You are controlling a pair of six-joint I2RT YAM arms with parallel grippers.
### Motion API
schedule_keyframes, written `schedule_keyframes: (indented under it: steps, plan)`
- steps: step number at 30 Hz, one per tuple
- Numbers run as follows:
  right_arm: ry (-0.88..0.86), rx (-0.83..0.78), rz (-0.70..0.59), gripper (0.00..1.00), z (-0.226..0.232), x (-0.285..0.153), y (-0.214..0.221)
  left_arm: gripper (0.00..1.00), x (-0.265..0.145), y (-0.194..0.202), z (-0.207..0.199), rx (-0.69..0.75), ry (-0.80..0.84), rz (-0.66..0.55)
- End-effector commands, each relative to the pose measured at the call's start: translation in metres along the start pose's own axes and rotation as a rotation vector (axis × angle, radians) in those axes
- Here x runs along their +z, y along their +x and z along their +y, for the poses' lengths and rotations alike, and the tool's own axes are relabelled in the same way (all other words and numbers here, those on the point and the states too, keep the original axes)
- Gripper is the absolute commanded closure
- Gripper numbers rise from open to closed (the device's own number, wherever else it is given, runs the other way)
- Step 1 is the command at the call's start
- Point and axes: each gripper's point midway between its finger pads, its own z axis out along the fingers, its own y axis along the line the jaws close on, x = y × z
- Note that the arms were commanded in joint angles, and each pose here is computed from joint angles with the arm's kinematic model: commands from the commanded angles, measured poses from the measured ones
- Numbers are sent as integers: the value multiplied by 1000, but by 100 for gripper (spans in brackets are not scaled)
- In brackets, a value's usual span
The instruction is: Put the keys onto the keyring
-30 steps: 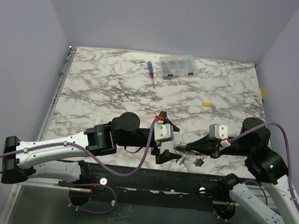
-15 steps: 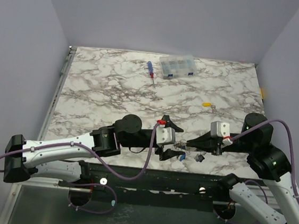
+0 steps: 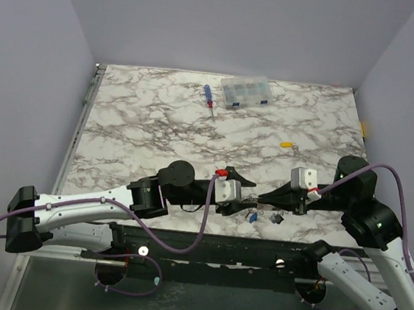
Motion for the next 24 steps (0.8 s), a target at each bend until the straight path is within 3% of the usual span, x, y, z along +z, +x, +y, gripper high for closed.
schedule_keyframes:
  steps: [1,13,18,24]
  plan:
    - [-9,-42,-32,99,0,-2,-15,49,1,-6,4,30,-10,-28]
    - [-8,-31,-24,99,-2,-1,-11,71,4,-6,1,53,10,-38]
    - [-9,-18,-16,99,-4,1,-9,100,0,-7,2,80,3,-56]
    - [3,5,3,99,-9,2,-6,100,-12,-17,3,138,-26,-139]
